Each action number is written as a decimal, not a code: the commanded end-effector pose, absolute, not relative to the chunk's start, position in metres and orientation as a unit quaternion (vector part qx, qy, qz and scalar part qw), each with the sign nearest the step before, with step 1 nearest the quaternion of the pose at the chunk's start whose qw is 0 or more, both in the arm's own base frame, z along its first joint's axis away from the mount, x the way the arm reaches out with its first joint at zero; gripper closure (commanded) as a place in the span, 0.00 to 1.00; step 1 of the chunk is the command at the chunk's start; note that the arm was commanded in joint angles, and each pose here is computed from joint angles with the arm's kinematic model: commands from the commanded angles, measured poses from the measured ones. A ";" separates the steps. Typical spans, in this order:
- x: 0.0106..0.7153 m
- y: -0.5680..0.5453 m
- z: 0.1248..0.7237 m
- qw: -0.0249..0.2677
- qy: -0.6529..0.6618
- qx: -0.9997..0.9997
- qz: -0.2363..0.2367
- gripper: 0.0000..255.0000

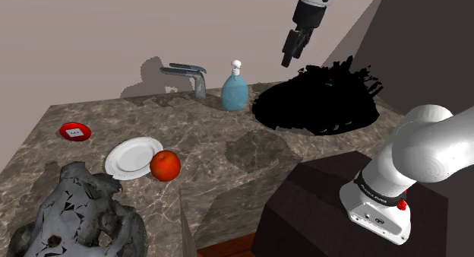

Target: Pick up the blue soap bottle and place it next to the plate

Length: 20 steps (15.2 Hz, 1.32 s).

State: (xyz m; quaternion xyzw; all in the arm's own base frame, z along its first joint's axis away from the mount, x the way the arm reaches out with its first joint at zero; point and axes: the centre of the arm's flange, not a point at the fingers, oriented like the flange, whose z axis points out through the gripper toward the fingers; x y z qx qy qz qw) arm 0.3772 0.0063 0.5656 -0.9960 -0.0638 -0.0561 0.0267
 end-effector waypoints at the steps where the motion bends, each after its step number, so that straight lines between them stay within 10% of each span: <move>1: 0.400 0.003 0.553 0.018 -0.065 -0.996 -0.063 0.00; 20: 0.613 -0.015 0.463 -0.058 -0.074 -0.988 -0.119 0.00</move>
